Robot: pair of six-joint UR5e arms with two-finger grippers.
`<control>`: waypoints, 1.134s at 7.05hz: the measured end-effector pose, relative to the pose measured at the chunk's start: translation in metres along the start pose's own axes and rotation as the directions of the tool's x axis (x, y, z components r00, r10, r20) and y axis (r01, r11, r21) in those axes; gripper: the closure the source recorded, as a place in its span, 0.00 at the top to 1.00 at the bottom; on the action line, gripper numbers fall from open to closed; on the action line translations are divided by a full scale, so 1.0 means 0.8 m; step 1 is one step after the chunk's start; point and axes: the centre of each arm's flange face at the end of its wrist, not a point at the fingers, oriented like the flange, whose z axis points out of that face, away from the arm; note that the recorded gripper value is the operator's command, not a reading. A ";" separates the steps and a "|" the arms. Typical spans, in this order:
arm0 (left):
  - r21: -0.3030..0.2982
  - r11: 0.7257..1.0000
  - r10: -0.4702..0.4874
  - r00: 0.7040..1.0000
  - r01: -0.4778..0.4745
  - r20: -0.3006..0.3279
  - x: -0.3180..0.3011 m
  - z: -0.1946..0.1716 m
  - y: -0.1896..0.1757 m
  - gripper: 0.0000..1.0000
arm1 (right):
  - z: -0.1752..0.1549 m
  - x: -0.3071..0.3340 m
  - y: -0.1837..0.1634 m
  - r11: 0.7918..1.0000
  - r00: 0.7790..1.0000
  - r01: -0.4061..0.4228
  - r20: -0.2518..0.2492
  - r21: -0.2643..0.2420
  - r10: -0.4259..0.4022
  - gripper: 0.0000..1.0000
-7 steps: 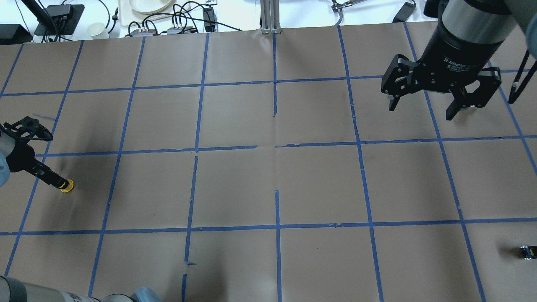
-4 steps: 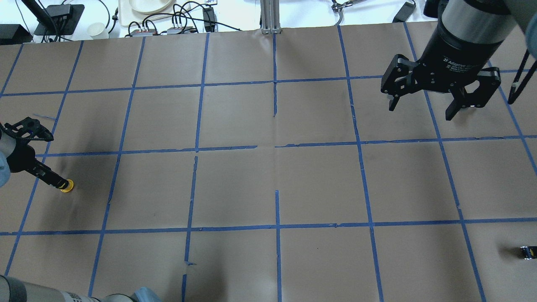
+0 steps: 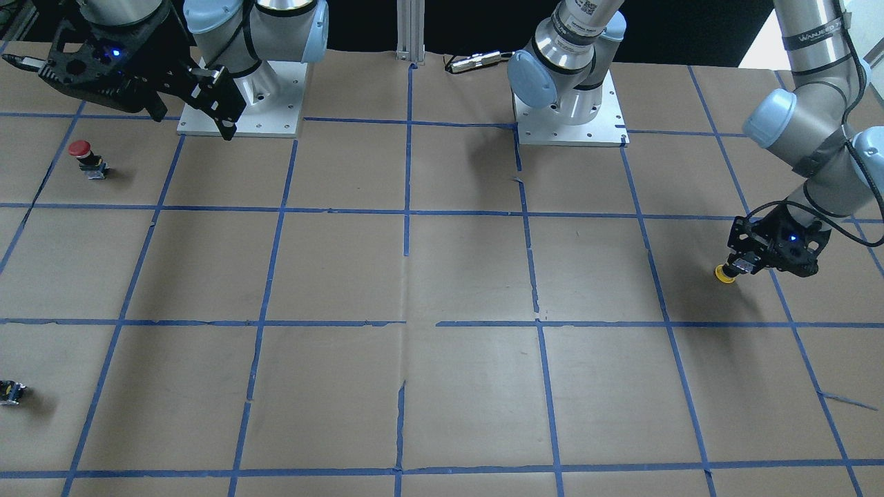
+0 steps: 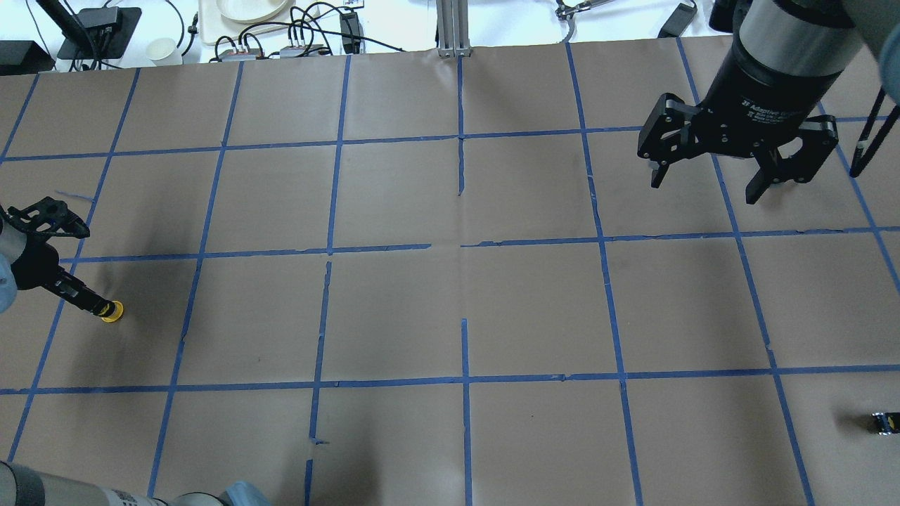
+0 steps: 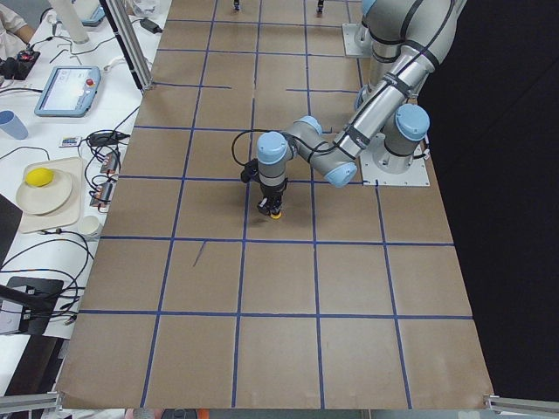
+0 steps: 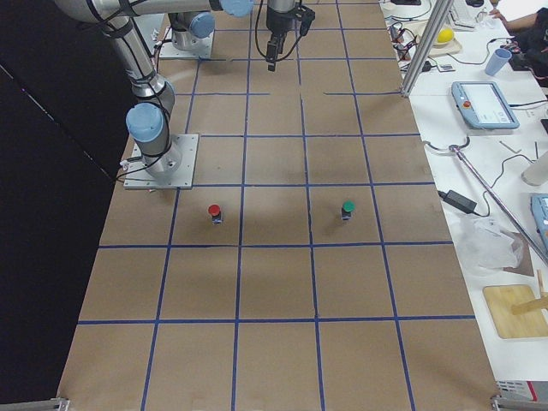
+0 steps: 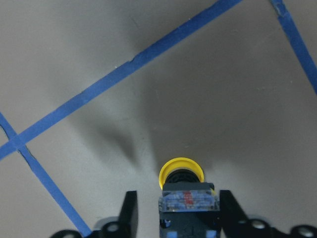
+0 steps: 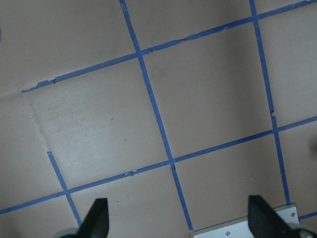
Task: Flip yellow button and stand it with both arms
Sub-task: 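Lift the yellow button and carry it toward the right gripper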
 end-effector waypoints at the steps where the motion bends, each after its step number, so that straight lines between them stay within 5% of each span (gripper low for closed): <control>1: -0.002 1.000 -0.006 1.000 0.006 -0.004 0.001 -0.006 -0.002 0.13 | 0.001 0.000 0.000 1.000 1.000 0.000 -0.003 -0.001 0.000 1.00; 6: 0.101 0.995 0.013 0.999 -0.008 -0.040 0.080 -0.148 -0.119 0.12 | 0.004 0.003 -0.008 1.000 1.000 -0.007 0.005 -0.002 0.007 1.00; 8: 0.180 0.984 0.023 0.992 -0.001 -0.121 0.188 -0.208 -0.188 0.12 | 0.004 0.014 -0.019 0.993 0.991 -0.120 0.061 -0.023 0.121 1.00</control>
